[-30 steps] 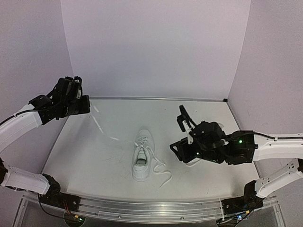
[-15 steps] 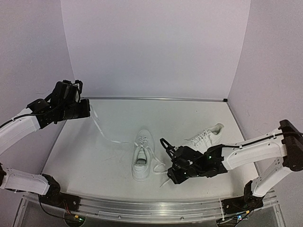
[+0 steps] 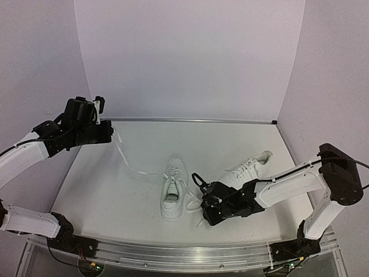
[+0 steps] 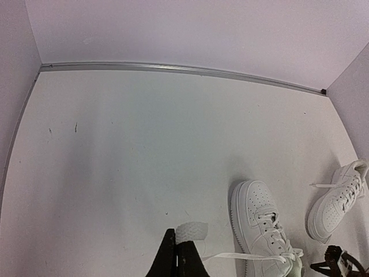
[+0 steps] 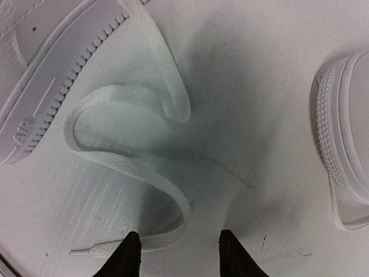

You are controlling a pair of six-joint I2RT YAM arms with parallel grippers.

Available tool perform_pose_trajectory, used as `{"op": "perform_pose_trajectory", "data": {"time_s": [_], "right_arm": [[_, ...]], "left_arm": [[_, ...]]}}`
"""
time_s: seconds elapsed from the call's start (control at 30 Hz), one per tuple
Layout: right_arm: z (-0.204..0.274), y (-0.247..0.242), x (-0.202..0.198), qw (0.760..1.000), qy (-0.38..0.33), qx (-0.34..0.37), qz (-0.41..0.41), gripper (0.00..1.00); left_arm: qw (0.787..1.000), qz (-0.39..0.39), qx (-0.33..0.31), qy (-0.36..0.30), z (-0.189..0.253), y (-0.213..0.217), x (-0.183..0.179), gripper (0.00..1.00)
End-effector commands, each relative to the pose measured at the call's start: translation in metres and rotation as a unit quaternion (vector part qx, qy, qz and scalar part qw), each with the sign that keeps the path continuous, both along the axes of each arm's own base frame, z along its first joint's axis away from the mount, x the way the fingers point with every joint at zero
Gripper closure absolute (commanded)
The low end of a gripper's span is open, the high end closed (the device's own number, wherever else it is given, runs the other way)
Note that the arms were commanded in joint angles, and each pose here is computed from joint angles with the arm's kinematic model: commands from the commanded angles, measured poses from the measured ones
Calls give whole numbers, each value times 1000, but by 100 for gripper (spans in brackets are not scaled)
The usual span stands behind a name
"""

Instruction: Tie the shoes

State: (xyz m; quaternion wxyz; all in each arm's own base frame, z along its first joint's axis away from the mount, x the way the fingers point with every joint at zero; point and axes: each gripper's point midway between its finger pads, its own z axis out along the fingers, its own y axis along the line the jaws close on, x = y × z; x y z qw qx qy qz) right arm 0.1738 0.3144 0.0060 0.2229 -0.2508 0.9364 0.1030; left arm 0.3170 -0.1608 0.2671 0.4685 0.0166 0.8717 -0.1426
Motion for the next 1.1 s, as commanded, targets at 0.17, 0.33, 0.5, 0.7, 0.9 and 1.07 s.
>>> {"op": "perform_pose_trajectory", "data": {"time_s": [0.17,0.33,0.5,0.7,0.9,1.07], "right_arm": [[6,5,-1,999,25,33,-7,100],[127,9,20,988,-71,135,-17,100],[262,-2,39,958,-194,210,-19,100],[333,31,52,939,-258,223,39,100],[373,82,64,923,-282,245,86,100],[401,120,73,908,-298,273,113,100]], "left_arm": [[998,-44,-24,-47,33,-16,2,100],[995,-69,-33,-59,44,-24,0,100],[991,-95,-50,-75,52,-32,-4,100],[976,-166,-88,-109,68,-50,-22,100],[931,-283,-141,-183,113,-67,-70,100],[888,-370,-157,-223,141,-75,-110,100]]}}
